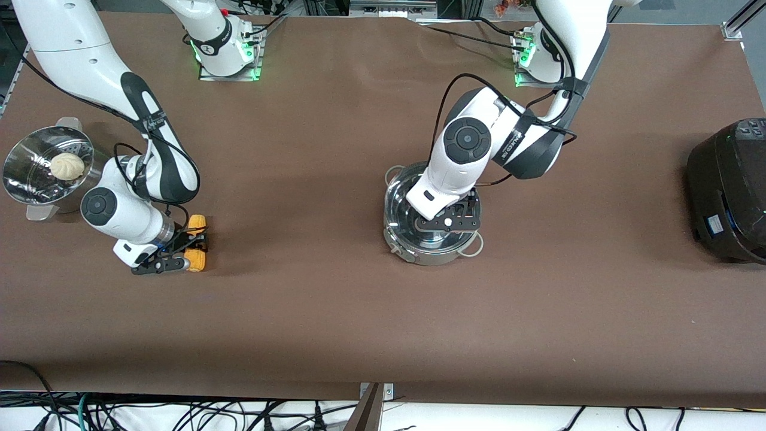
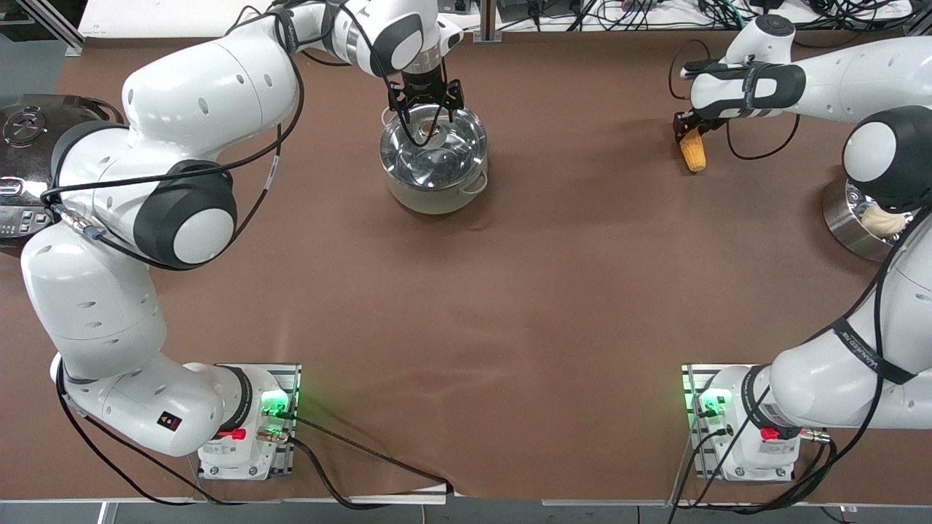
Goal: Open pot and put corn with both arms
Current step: 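Grasp the corn with the right gripper while the left gripper reaches the lid knob, then lift the corn with the right gripper while the left gripper grips the knob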
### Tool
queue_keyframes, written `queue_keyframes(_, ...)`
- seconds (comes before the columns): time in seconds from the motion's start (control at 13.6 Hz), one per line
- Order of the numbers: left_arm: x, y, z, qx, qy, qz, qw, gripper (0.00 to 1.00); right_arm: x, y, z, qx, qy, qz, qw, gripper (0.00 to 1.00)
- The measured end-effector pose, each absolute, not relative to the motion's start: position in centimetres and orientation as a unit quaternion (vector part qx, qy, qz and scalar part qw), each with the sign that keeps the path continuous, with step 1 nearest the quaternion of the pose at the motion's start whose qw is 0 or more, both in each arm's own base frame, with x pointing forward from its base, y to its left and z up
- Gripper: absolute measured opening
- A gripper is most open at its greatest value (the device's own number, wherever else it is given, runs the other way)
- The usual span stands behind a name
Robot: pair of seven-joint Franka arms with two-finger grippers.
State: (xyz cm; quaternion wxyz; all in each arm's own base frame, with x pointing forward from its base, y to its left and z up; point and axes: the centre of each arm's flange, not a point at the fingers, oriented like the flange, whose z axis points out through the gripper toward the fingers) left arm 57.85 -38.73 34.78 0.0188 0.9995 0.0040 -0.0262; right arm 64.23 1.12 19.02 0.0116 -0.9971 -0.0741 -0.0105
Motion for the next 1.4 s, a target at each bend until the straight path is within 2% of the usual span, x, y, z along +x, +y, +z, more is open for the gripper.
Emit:
queue_keyframes(0.29, 57.3, -38.4, 33.9, 1.000, 0.004, -0.025, 0.019, 1.00, 64.6, 1.1, 20.3, -0.997, -0.076, -0.020, 0.011, 0.47)
queue_keyframes(0.51, 57.0, -38.3, 34.4, 1.000, 0.003, -0.024, 0.018, 1.00, 64.9, 1.6, 23.3, -0.996, -0.080, -0.026, 0.010, 0.34)
queue_keyframes(0.81, 55.8, -37.8, 35.6, 1.000, 0.001, -0.022, 0.016, 1.00, 66.0, 4.9, 31.0, -0.996, -0.082, 0.005, 0.021, 0.34)
queue_keyframes(1.03, 55.4, -37.6, 35.5, 1.000, 0.000, -0.024, 0.013, 0.96, 66.9, 7.8, 37.4, -0.997, -0.065, 0.031, 0.028, 0.34)
queue_keyframes(1.1, 55.3, -37.5, 35.3, 1.000, 0.000, -0.026, 0.012, 0.93, 66.9, 8.6, 38.7, -0.997, -0.060, 0.038, 0.030, 0.34)
queue_keyframes(1.4, 55.1, -37.4, 34.9, 1.000, 0.000, -0.030, 0.009, 0.92, 67.0, 9.8, 40.3, -0.997, -0.054, 0.043, 0.033, 0.34)
